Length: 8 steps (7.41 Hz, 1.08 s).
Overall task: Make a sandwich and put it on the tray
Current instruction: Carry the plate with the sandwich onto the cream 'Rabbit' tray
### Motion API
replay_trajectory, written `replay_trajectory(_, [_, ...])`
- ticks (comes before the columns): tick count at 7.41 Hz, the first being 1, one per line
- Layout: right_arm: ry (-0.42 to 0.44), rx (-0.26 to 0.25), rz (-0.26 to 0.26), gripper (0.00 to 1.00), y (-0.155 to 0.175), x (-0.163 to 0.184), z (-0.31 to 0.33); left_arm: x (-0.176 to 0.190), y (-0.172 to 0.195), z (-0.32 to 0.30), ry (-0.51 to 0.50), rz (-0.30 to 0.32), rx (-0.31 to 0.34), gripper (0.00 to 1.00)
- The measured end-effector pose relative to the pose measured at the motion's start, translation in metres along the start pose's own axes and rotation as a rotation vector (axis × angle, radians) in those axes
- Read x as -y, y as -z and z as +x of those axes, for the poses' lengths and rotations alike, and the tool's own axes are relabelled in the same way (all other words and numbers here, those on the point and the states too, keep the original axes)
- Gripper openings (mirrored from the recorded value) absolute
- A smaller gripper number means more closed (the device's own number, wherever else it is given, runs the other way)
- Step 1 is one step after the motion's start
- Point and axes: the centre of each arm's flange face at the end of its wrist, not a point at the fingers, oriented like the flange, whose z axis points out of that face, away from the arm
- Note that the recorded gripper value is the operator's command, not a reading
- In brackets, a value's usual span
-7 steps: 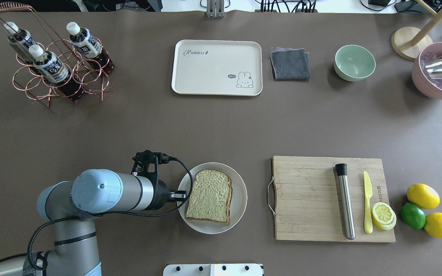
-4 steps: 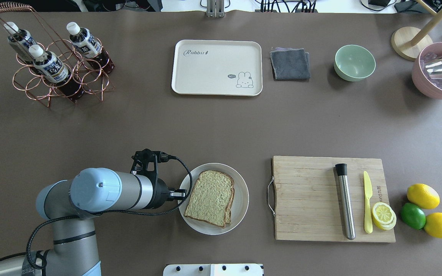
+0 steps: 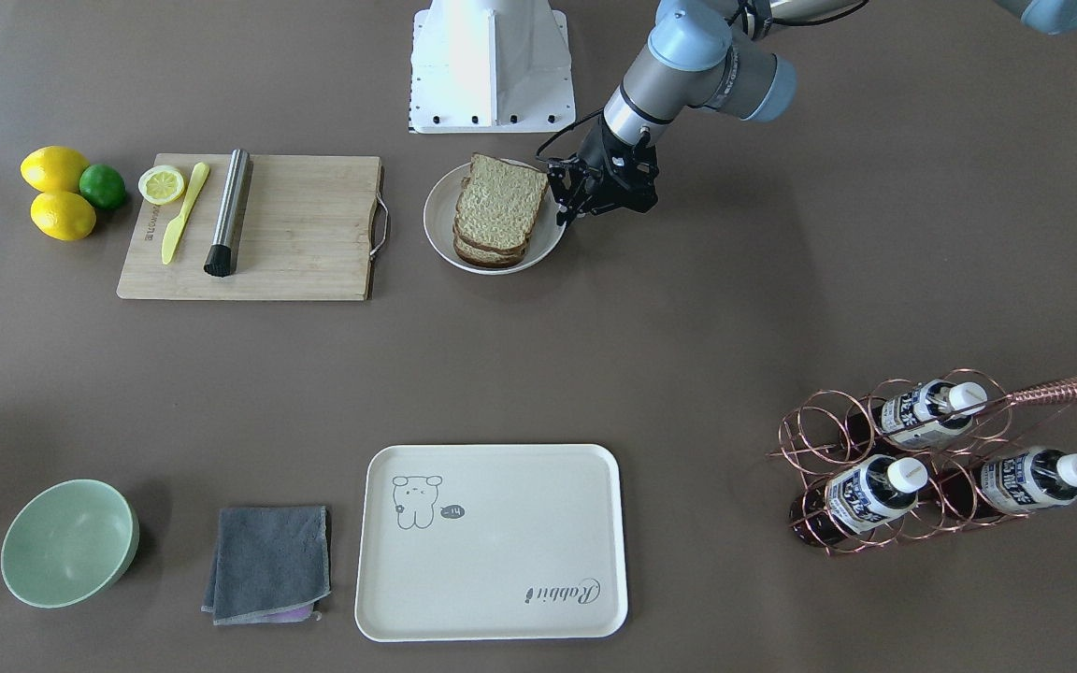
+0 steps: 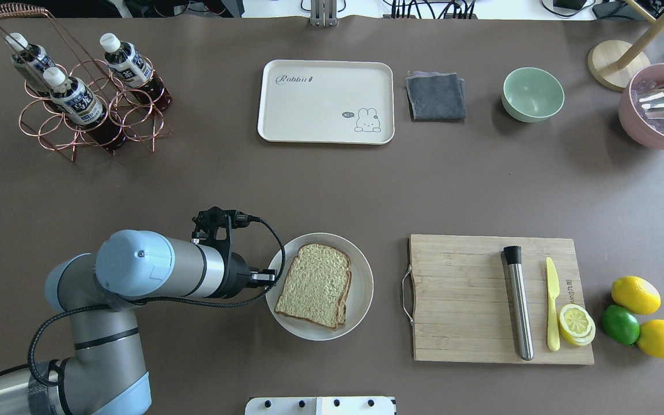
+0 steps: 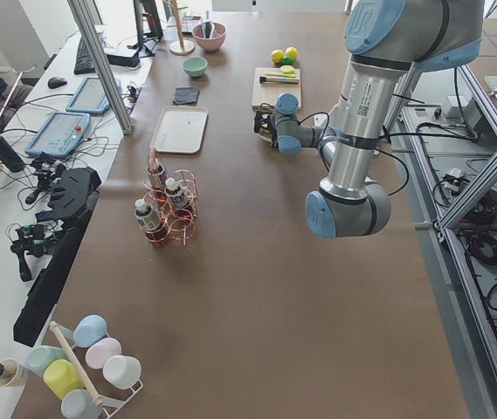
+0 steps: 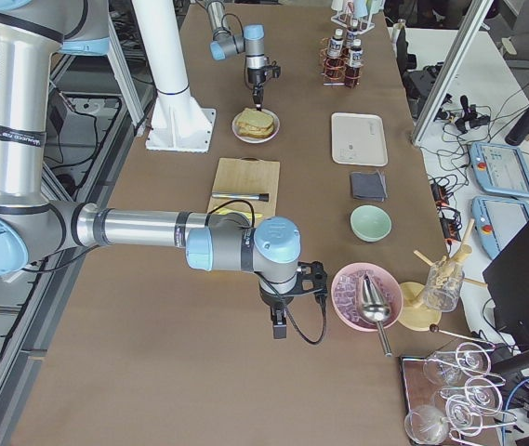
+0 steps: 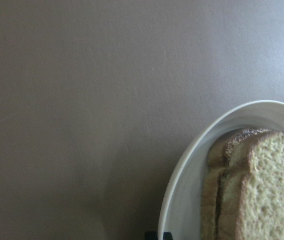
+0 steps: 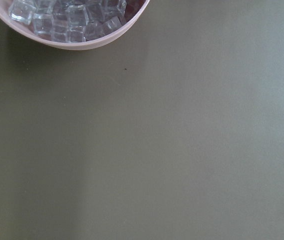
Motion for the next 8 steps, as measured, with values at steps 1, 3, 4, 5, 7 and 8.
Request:
replay_trajectory(1, [0.0, 0.001, -0.001, 1.0, 0.0, -0.001, 0.0, 0.021, 0.011, -0.006, 0.014, -0.017, -0.002, 0.0])
replay_trajectory(3, [-0.001, 0.004, -0.002, 1.0, -0.001, -0.002, 0.0, 0.073, 0.037, -0.008, 0.021, -0.034, 0.02, 0.0])
replay_trajectory(4, [-0.001, 0.005, -0.002, 1.0, -0.001, -0.002, 0.0, 0.102, 0.051, 0.002, 0.027, -0.042, 0.047, 0.0])
replay_trajectory(5, [-0.001, 0.005, -0.002, 1.0, -0.001, -0.002, 0.0, 0.129, 0.061, 0.01, 0.042, -0.043, 0.068, 0.0])
replay_trajectory(7, [-0.002, 0.002, -0.003, 1.0, -0.001, -0.002, 0.001, 0.188, 0.058, 0.021, 0.085, -0.026, 0.103, 0.0])
replay_trajectory(8, [-0.003, 0.002, -0.004, 1.0, -0.002, -0.003, 0.001, 0.22, 0.055, 0.021, 0.111, -0.014, 0.122, 0.0])
